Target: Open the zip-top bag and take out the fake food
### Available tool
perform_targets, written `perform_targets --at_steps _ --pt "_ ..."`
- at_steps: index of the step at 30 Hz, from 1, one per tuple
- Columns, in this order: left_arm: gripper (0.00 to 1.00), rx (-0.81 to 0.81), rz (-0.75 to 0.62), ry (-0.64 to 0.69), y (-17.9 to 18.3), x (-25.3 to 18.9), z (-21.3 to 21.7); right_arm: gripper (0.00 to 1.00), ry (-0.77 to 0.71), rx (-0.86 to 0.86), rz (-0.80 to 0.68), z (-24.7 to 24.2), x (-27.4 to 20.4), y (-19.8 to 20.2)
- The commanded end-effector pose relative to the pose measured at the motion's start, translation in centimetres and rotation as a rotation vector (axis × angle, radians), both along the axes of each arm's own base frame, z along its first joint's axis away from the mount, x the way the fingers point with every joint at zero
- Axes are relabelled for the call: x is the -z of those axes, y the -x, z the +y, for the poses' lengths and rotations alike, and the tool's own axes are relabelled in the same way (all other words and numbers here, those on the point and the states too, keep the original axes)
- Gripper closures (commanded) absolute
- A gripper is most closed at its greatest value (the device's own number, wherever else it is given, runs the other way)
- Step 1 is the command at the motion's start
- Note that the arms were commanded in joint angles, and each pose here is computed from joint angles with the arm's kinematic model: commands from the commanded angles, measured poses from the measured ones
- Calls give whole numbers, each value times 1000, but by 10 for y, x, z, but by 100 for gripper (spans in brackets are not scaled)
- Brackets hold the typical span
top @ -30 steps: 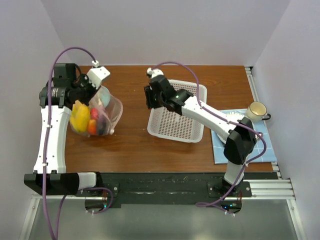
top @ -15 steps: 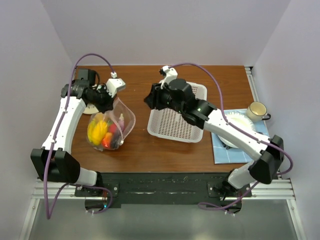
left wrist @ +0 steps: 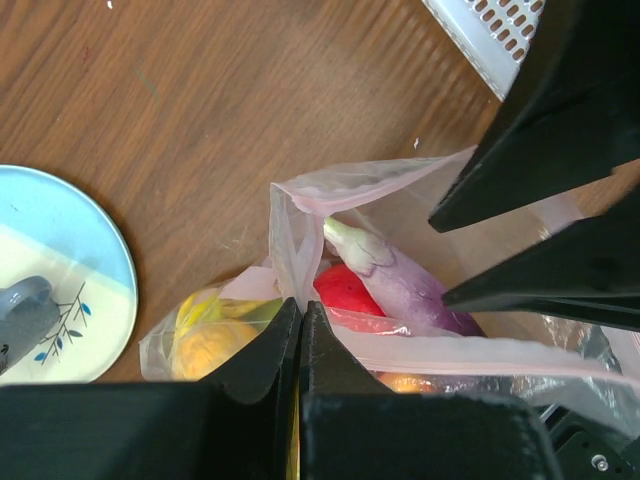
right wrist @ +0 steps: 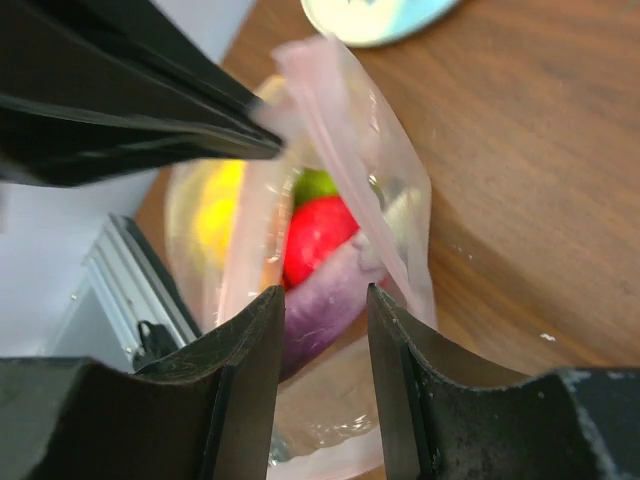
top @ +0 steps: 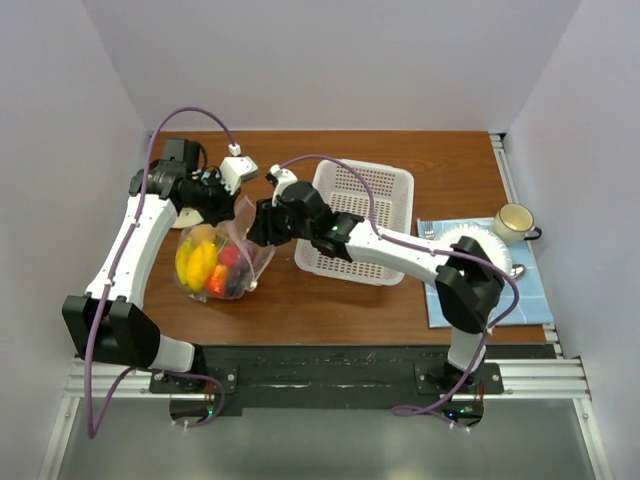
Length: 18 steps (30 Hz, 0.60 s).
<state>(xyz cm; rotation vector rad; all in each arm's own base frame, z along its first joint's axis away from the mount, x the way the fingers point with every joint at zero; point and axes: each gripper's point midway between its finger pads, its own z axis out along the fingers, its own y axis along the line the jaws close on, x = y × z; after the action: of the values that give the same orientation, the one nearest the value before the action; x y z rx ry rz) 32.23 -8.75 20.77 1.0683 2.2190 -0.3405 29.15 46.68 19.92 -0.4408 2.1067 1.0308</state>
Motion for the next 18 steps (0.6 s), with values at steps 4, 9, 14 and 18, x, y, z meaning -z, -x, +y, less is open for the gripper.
perform_targets --at_steps 4,9,14,18 --pt "100 16 -79 34 -4 -23 -7 58 -27 -18 -1 14 -22 -1" --pt "100 39 -95 68 -1 -42 -13 55 55 -27 31 18 13 -3" --pt "100 29 -136 93 -1 -68 -14 55 142 -54 72 25 44 2" --pt "83 -64 -237 84 -14 -101 14 54 220 -58 83 25 59 5"
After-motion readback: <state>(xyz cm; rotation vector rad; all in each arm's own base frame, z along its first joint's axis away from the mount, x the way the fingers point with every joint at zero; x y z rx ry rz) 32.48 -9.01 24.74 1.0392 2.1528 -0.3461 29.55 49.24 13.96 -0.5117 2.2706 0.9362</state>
